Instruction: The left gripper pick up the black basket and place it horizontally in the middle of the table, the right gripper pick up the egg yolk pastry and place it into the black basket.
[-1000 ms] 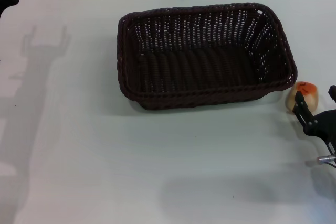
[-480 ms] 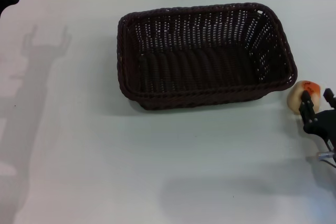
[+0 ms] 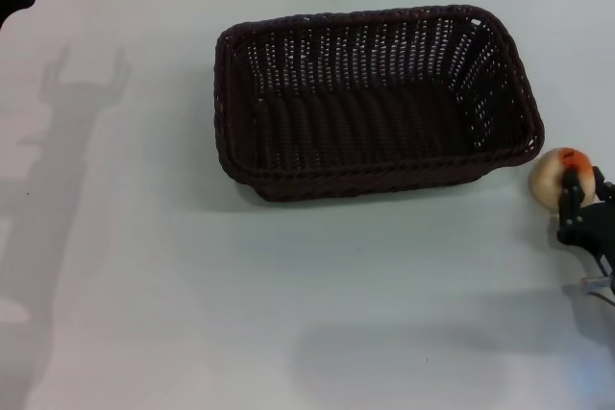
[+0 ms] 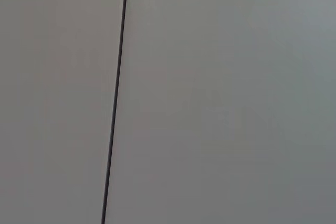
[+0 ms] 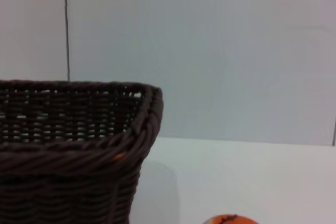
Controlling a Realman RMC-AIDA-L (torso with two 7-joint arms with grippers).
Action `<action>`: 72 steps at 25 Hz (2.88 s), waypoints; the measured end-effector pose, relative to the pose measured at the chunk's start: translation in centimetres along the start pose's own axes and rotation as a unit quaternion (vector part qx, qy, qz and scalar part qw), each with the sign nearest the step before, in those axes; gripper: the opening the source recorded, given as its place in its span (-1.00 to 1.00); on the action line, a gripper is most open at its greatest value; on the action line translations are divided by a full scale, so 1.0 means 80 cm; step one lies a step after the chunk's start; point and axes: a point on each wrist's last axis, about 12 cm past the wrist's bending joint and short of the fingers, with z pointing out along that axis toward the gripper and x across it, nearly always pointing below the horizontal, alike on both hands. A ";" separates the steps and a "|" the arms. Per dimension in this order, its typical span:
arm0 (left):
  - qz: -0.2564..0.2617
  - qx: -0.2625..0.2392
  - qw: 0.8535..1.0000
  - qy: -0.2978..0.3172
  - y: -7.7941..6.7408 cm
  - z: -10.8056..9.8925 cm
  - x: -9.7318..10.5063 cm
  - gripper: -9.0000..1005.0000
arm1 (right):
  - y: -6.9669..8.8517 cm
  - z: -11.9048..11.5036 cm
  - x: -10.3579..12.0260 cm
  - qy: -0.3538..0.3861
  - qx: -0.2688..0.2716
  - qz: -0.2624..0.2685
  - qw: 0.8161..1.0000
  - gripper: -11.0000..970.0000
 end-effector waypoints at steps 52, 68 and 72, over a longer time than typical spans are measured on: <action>0.002 0.003 1.000 0.010 -0.002 0.003 0.005 0.56 | 0.056 0.048 -0.118 -0.202 -0.115 -0.075 0.970 -0.81; 0.006 0.000 1.000 0.018 0.001 -0.003 0.009 0.56 | 0.055 0.041 -0.118 -0.200 -0.095 -0.060 0.973 0.04; 0.006 0.000 1.000 0.019 0.002 -0.003 0.010 0.56 | 0.039 0.031 -0.115 -0.203 -0.043 -0.038 0.978 0.29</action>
